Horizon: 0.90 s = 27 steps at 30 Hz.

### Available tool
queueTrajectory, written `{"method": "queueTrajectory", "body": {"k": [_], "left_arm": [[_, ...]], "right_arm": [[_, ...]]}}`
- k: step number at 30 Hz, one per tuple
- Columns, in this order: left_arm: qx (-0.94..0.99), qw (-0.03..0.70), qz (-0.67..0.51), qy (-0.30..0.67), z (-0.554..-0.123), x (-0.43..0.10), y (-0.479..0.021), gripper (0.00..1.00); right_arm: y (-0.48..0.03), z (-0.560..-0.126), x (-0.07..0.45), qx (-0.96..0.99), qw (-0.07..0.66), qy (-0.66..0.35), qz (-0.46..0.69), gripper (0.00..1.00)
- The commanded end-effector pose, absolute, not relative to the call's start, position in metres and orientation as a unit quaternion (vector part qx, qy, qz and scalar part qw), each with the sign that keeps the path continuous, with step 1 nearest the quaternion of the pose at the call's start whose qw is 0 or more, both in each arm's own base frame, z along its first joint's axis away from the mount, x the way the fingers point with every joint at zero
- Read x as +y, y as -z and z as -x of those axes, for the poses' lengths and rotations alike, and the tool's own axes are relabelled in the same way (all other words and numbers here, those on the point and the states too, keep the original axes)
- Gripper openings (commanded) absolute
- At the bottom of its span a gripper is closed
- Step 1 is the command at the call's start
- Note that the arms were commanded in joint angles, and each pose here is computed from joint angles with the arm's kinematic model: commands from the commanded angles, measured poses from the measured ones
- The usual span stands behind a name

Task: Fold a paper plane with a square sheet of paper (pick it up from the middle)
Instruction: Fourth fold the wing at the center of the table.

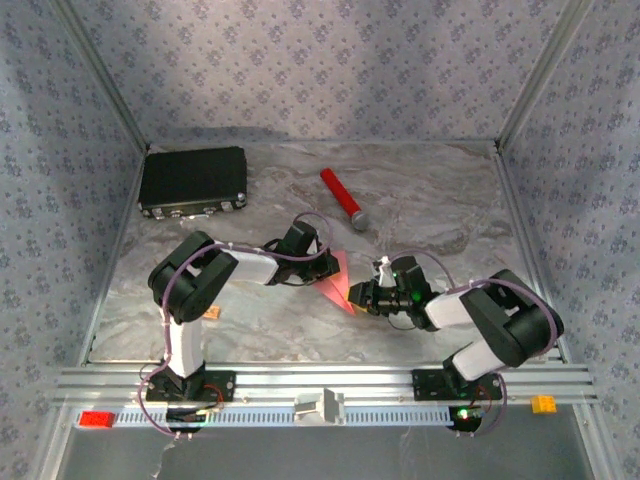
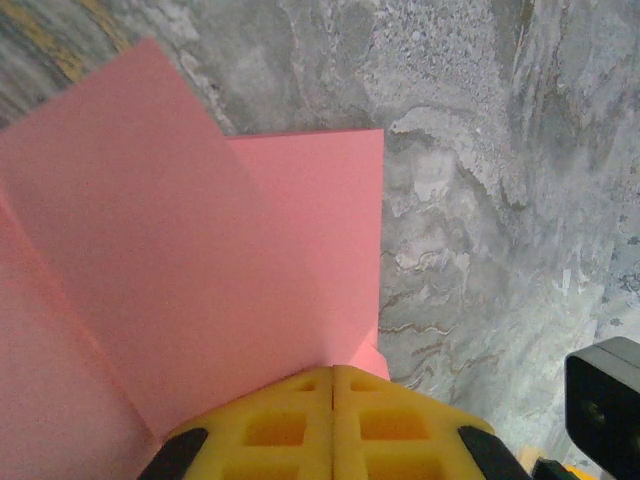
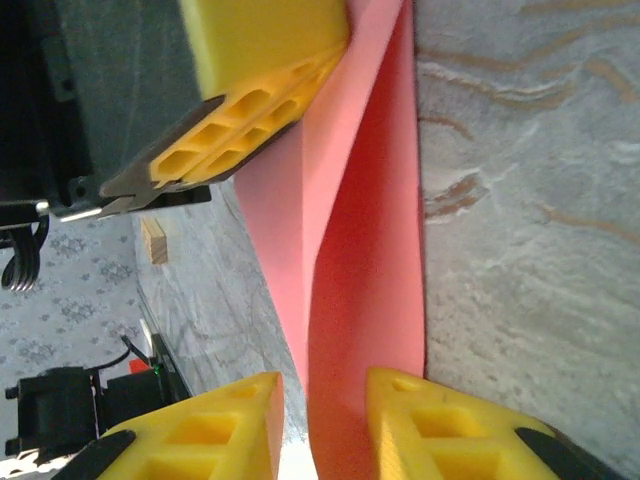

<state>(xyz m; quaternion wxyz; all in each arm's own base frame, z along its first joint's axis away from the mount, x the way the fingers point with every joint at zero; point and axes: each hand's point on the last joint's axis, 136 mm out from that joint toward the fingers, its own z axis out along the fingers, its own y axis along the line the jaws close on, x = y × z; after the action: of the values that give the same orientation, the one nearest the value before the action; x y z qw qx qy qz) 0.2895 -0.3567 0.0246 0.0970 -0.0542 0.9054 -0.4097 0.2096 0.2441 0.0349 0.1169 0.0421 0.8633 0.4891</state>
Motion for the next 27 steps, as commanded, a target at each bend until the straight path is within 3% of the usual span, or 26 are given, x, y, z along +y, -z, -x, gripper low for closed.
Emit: {"method": "queueTrajectory", "body": {"k": [1,12,23,27], "left_arm": [[0.919,0.076,0.056,0.384,-0.28,-0.349,-0.002,0.07],[0.917,0.075,0.057,0.387,-0.279,-0.349,-0.003,0.07],[0.918,0.072,0.057,0.386,-0.278,-0.35,-0.001,0.06],[0.918,0.072,0.058,0.387,-0.278,-0.35,-0.001,0.07]], "right_arm": [[-0.022,-0.193,0.241,0.884,0.084,-0.46,-0.022,0.31],[-0.014,-0.192,0.233,0.908,0.086,-0.41,-0.018,0.27],[-0.003,-0.185,0.224,0.913,0.082,-0.397,-0.034,0.12],[-0.002,-0.184,0.222,0.911,0.082,-0.401,-0.04,0.12]]}}
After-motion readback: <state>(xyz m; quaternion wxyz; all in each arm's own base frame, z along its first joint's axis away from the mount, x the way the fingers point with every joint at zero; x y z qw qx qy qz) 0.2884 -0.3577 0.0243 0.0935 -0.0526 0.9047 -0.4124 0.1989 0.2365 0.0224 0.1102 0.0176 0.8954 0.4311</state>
